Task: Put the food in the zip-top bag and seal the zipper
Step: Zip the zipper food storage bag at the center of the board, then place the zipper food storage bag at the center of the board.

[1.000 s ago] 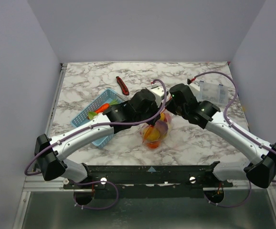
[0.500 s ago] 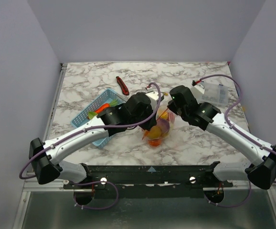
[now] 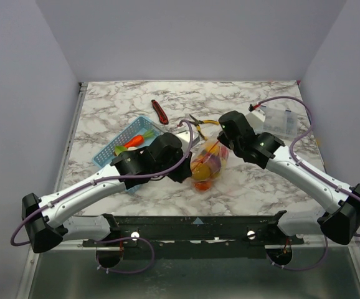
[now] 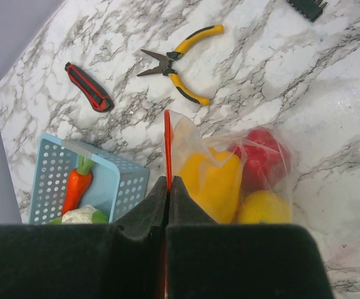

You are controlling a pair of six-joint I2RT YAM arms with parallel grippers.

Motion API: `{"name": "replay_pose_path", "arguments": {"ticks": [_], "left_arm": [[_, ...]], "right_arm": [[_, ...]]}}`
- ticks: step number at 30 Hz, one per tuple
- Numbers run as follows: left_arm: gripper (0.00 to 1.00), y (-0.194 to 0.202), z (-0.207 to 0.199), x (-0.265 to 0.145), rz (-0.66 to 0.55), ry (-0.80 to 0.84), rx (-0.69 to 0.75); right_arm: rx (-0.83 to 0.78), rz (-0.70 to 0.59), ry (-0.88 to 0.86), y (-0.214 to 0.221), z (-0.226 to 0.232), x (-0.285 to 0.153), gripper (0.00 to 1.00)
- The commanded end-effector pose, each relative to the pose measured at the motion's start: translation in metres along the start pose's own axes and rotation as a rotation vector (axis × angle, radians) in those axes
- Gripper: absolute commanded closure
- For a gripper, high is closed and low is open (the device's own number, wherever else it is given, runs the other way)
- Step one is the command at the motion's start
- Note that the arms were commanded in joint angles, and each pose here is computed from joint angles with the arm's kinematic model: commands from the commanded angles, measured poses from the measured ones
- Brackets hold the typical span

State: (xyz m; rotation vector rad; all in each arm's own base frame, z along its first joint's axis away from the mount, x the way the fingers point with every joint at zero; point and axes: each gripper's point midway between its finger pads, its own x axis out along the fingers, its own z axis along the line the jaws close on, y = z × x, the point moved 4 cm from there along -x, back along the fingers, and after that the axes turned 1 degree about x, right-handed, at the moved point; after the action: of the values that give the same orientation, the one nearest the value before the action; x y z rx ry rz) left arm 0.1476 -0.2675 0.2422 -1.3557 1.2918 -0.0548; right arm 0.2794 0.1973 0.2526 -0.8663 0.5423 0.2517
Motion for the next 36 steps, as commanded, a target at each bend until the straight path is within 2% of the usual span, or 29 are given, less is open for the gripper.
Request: {"name": "replay_pose_path", "arguments": {"ticks": [1, 6, 10, 14, 16, 25, 31, 36], "left_arm": [[1.0, 0.031, -0.002, -0.017, 0.106, 0.037, -0.035], [0.96, 0.031, -0.002, -0.026, 0.096, 0.038, -0.034], [0.69, 0.021, -0.005, -0.038, 0.044, 0.042, -0.035], [0.51, 0.004, -0.009, -0.055, -0.05, 0.065, -0.019], [0.45, -0.007, -0.01, -0.066, -0.108, 0.064, -0.008], [0.37, -0.043, -0.003, -0.115, -0.376, 0.018, 0.038], [0.37, -0.048, -0.001, -0.12, -0.43, 0.008, 0.045], [0.37, -0.045, 0.001, -0.117, -0.434, 0.011, 0.032]], "right_arm": [[0.047, -0.14, -0.005, -0.03, 0.011, 0.0, 1.0], [0.021, -0.123, -0.078, -0.028, 0.022, 0.0, 1.0], [-0.007, -0.09, -0.239, -0.027, 0.042, -0.01, 1.0], [-0.054, -0.099, -0.279, -0.033, 0.042, -0.02, 1.0], [-0.084, -0.115, -0.263, -0.037, 0.034, -0.025, 1.0], [-0.153, -0.317, -0.065, -0.094, -0.043, -0.084, 1.0], [-0.293, -0.384, 0.048, -0.115, -0.081, -0.109, 1.0], [-0.453, -0.349, 0.131, -0.104, -0.084, -0.09, 1.0]]}}
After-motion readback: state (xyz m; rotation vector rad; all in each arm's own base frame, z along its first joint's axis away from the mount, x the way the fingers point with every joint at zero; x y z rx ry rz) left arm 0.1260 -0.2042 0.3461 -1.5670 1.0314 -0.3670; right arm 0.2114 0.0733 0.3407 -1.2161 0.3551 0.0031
